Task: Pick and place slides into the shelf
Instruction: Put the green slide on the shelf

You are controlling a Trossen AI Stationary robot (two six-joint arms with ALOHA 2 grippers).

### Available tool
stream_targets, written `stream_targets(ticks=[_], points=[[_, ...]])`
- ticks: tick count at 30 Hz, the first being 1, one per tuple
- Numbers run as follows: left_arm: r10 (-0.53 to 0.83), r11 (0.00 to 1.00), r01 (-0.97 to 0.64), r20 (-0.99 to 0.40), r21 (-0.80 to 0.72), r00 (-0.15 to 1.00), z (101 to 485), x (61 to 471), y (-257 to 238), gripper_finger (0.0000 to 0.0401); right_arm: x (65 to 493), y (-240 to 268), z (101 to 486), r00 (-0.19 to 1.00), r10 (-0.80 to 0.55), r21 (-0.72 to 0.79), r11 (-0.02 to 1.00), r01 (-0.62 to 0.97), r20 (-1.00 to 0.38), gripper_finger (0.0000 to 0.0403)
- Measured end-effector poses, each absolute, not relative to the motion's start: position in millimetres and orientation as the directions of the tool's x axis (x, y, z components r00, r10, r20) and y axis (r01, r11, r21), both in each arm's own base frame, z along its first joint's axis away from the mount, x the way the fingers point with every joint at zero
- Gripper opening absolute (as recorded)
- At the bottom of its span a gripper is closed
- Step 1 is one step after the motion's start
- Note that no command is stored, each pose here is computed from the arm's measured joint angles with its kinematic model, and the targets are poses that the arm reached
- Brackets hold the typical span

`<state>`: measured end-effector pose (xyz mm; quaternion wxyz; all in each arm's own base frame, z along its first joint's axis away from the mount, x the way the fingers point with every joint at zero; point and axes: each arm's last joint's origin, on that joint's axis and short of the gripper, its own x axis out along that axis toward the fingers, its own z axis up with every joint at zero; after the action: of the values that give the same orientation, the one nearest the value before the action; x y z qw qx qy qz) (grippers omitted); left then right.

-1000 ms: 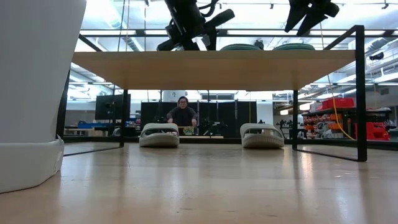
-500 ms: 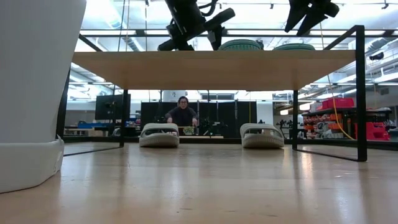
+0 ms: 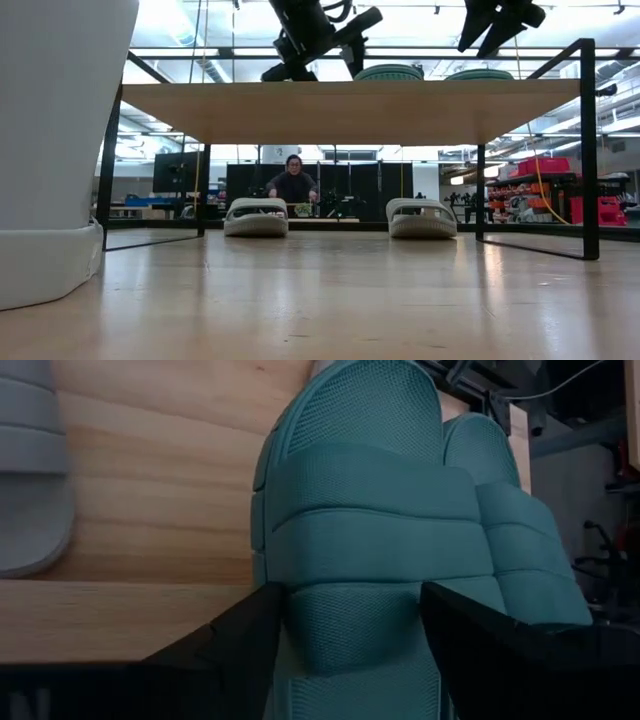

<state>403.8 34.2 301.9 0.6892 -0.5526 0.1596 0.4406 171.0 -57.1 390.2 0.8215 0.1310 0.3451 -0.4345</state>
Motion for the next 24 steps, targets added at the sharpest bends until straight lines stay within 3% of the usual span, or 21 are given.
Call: stream_targets(ticks=[24], points=[[0.409,0.012,-0.835,-0.76,-0.55,0.506,301.9,393.6,26.7,0.0282,171.3,-56.8,390.0,0.393,-0.609,-0.071,0.597,0.799,-0.689,0.0293]])
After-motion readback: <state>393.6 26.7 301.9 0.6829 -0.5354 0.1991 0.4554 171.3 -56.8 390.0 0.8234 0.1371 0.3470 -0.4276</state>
